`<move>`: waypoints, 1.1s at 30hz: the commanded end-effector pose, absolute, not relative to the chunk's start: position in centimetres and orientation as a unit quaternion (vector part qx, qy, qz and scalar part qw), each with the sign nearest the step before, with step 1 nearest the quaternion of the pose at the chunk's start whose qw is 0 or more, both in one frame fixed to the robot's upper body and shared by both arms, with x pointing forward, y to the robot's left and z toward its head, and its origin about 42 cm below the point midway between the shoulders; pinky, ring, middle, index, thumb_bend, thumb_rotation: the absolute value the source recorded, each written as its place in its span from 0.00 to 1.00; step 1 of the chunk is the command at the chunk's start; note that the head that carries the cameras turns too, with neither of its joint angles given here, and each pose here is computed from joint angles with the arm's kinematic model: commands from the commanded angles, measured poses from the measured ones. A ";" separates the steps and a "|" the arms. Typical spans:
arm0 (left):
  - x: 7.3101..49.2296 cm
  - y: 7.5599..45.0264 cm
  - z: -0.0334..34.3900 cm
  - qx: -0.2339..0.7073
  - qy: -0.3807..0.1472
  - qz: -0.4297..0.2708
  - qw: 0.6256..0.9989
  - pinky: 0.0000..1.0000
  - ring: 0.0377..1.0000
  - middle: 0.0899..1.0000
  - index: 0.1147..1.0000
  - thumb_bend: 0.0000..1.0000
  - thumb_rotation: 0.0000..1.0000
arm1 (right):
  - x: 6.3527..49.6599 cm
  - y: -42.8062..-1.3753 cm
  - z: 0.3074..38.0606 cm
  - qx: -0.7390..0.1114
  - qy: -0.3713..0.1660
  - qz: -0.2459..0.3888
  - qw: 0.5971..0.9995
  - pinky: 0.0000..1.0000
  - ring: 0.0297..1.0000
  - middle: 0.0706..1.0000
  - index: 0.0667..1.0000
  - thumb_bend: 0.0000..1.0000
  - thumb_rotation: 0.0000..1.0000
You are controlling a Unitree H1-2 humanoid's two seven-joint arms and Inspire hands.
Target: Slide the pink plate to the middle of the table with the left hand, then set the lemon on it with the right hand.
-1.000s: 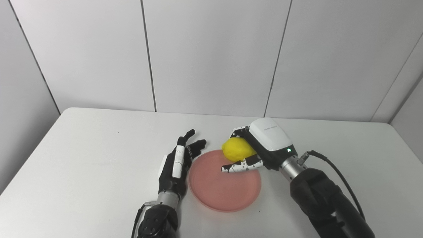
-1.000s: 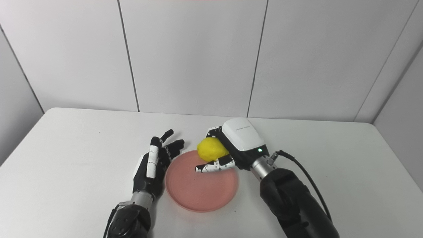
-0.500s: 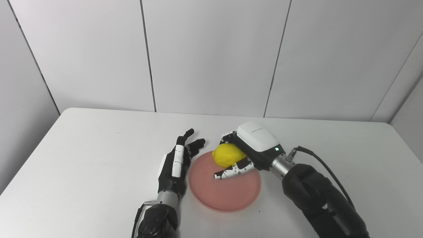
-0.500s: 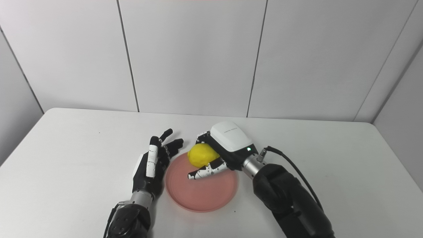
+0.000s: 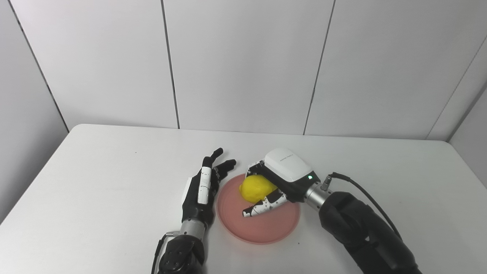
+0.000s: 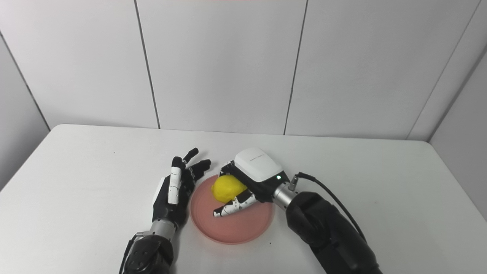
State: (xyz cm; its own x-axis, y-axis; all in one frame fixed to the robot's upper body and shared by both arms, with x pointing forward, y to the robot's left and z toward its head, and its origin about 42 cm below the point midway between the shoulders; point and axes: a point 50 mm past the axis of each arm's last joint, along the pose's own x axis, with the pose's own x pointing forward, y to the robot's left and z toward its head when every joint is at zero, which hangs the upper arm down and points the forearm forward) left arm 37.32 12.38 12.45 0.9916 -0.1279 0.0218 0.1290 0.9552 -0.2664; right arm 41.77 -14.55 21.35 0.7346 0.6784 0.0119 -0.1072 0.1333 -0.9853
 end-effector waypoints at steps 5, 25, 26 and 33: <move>36.2 12.5 9.9 -0.133 0.059 -0.049 0.988 0.90 0.80 0.69 0.84 0.92 0.93 | 42.7 -13.6 23.5 -0.591 -0.291 0.271 0.702 0.22 0.26 0.31 0.39 0.59 0.57; 36.3 12.7 10.4 -0.136 0.057 -0.053 0.988 0.91 0.80 0.71 0.83 0.89 0.94 | 42.9 -13.9 22.6 -0.602 -0.284 0.289 0.689 0.22 0.27 0.33 0.40 0.70 0.74; 36.3 12.7 10.4 -0.137 0.056 -0.053 0.988 0.89 0.80 0.72 0.83 0.90 0.93 | 42.9 -14.0 22.8 -0.601 -0.282 0.288 0.690 0.24 0.29 0.35 0.42 0.73 0.76; 36.2 12.7 10.4 -0.136 0.056 -0.054 0.988 0.91 0.81 0.72 0.84 0.89 0.94 | 42.7 -14.4 23.2 -0.610 -0.291 0.280 0.682 0.35 0.42 0.47 0.51 0.80 0.83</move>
